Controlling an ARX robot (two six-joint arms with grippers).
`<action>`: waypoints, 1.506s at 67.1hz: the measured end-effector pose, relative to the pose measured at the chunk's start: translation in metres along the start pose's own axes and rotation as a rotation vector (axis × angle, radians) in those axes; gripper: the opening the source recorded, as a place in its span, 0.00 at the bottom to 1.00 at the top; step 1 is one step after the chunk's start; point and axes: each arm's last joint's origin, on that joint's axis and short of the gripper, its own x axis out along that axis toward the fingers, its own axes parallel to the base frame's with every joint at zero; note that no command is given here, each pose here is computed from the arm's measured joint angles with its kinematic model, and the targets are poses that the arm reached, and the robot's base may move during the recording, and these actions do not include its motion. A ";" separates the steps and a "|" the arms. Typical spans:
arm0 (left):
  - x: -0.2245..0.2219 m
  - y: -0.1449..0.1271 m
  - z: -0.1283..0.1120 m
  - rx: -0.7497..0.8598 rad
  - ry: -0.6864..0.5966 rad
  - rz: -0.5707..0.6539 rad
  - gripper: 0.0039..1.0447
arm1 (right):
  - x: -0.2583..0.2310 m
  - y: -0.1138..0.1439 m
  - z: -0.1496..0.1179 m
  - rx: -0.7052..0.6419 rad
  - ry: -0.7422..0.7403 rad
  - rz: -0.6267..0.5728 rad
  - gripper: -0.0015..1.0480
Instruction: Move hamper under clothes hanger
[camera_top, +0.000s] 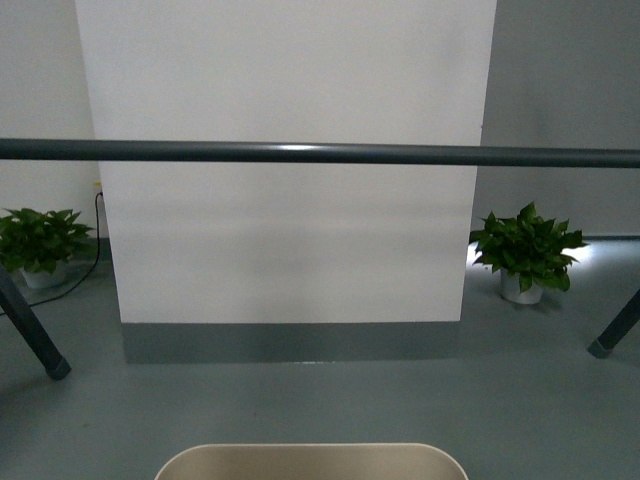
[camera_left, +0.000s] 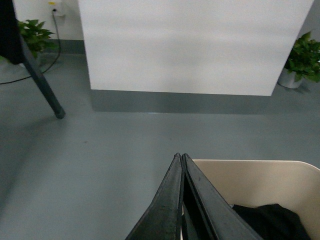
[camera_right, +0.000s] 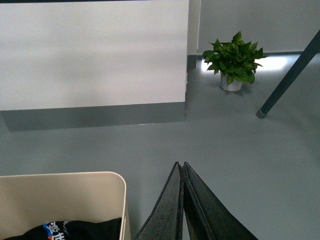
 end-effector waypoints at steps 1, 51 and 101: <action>-0.001 0.000 0.000 0.000 0.000 0.001 0.03 | -0.001 0.000 0.000 0.000 0.000 0.000 0.02; -0.038 0.000 0.008 0.003 -0.026 -0.004 0.03 | -0.040 0.000 0.004 0.000 -0.015 0.002 0.02; -0.072 0.001 0.006 0.006 -0.028 -0.004 0.03 | -0.074 0.000 0.002 0.000 -0.019 0.004 0.02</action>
